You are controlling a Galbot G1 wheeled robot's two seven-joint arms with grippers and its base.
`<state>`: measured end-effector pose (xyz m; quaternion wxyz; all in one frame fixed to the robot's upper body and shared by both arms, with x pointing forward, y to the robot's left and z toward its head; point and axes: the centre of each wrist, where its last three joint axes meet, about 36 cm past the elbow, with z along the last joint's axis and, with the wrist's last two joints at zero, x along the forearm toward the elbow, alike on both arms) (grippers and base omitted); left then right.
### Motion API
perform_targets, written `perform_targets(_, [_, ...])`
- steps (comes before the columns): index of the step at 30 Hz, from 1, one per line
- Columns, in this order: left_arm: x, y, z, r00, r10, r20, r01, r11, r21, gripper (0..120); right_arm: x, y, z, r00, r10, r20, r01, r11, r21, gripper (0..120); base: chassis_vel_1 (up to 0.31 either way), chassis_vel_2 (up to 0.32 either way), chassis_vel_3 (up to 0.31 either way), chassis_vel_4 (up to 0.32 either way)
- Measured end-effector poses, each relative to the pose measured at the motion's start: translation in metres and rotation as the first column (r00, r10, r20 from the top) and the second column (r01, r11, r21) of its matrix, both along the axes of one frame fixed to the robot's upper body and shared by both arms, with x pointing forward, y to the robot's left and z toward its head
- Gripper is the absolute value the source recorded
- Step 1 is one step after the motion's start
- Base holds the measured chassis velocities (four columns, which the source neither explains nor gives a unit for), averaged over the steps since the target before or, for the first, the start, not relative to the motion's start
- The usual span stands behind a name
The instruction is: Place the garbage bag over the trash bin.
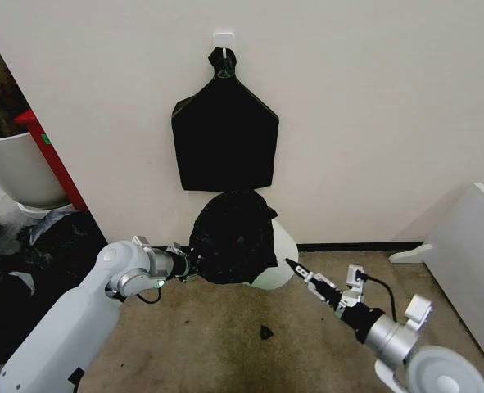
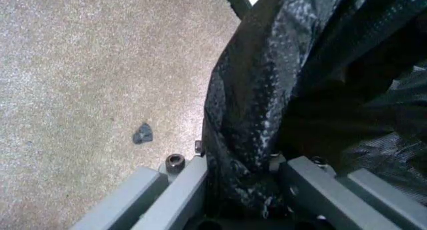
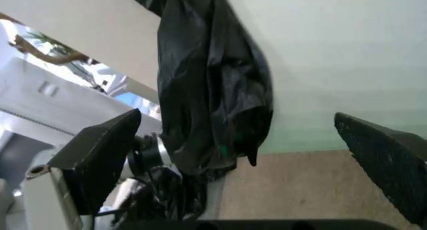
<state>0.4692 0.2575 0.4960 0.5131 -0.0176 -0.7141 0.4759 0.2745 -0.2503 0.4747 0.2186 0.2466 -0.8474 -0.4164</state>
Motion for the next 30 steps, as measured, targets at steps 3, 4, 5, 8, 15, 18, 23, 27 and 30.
perform_targets(3, [0.000, -0.002, 0.000, 1.000, -0.004, -0.001, 0.004, 1.000, -0.002, 0, 0.002, 0.012, 0.000, 1.000, -0.007, 0.018, 0.007, 1.000, -0.025, 100, 0.000, 0.000, 0.000, 0.000])
perform_targets(4, [0.000, -0.003, -0.001, 1.000, -0.006, -0.002, 0.006, 1.000, -0.003, 0, 0.004, 0.019, 0.000, 1.000, -0.012, 0.023, 0.013, 0.999, -0.051, 100, 0.000, 0.000, 0.000, 0.000])
perform_targets(5, [0.000, -0.004, -0.001, 1.000, -0.008, -0.003, 0.008, 1.000, -0.003, 0, 0.006, 0.026, -0.001, 1.000, -0.016, 0.025, 0.018, 0.997, -0.070, 100, 0.000, 0.000, 0.000, 0.000])
perform_targets(8, [0.000, -0.005, 0.000, 1.000, -0.009, -0.002, 0.009, 1.000, -0.001, 0, 0.008, 0.039, -0.001, 1.000, -0.017, 0.015, 0.018, 0.995, -0.098, 100, 0.000, 0.000, 0.000, 0.000])
perform_targets(15, [-0.002, -0.004, 0.005, 1.000, -0.012, 0.012, 0.012, 1.000, 0.006, 0, 0.009, 0.055, -0.006, 1.000, -0.024, -0.019, 0.021, 0.991, -0.134, 100, 0.000, 0.000, 0.000, 0.000])
perform_targets(18, [-0.004, -0.004, 0.007, 1.000, -0.016, 0.019, 0.016, 1.000, 0.005, 0, 0.010, 0.055, -0.011, 0.999, -0.034, -0.032, 0.029, 0.990, -0.141, 100, 0.000, 0.000, 0.000, 0.000])
perform_targets(23, [-0.005, -0.007, 0.008, 1.000, -0.021, 0.022, 0.021, 1.000, 0.001, 0, 0.015, 0.050, -0.023, 0.997, -0.063, -0.054, 0.054, 0.986, -0.157, 100, 0.000, 0.000, 0.000, 0.000])
perform_targets(27, [-0.006, -0.007, 0.008, 1.000, -0.022, 0.022, 0.022, 1.000, 0.002, 0, 0.021, 0.036, -0.037, 0.992, -0.101, -0.073, 0.086, 0.980, -0.180, 100, 0.000, 0.000, 0.000, 0.000])
perform_targets(30, [-0.007, -0.007, 0.008, 1.000, -0.023, 0.022, 0.023, 1.000, 0.003, 0, 0.024, 0.027, -0.045, 0.990, -0.115, -0.078, 0.098, 0.977, -0.189, 100, 0.000, 0.000, 0.000, 0.000])
